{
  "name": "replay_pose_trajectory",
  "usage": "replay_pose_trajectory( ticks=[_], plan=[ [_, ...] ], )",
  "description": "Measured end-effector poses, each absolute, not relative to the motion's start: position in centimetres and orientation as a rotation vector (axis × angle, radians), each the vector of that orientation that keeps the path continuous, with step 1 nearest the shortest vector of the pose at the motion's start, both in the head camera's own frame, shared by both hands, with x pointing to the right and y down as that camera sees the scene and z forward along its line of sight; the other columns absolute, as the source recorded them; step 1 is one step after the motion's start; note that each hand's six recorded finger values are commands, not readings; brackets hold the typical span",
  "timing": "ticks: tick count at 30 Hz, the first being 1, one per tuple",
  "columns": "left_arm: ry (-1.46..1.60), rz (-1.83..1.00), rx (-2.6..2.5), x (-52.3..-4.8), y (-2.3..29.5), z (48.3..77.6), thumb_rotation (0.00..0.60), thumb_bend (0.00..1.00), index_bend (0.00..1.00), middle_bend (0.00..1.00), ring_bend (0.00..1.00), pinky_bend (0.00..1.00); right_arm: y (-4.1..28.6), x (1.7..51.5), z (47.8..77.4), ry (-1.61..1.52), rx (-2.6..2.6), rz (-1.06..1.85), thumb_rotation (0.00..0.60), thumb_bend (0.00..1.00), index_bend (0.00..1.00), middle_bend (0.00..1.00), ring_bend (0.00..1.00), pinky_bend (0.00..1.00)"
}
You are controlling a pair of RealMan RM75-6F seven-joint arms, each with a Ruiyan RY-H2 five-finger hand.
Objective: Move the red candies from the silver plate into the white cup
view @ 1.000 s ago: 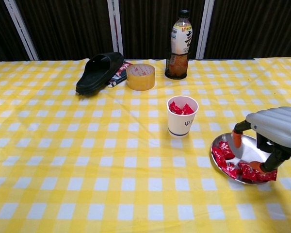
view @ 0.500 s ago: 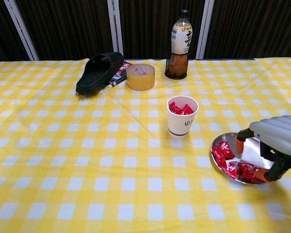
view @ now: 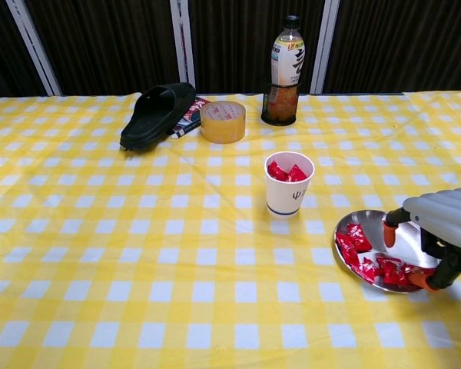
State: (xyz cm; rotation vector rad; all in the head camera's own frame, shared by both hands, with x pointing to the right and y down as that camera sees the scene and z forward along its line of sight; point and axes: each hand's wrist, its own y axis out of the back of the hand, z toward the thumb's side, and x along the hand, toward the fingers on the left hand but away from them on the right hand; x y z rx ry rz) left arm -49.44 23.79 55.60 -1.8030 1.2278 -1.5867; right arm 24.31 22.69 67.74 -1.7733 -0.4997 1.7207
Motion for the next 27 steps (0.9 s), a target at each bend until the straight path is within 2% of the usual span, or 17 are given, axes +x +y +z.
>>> replay_pose_trajectory(
  ticks=[12, 27],
  plan=[
    [1.226, -1.586, -1.802, -49.43, 23.81, 55.59, 0.6, 0.03, 0.0, 0.0, 0.0, 0.0, 23.3, 24.88, 67.8, -0.493, -1.771, 1.734, 0.6, 0.35, 0.37, 0.99, 1.0, 0.98],
    [1.228, -1.585, -1.804, -49.45, 23.79, 55.57, 0.6, 0.03, 0.0, 0.0, 0.0, 0.0, 23.53, 25.03, 68.2, -0.501, -1.782, 1.732, 0.6, 0.35, 0.52, 0.99, 1.0, 0.98]
  ],
)
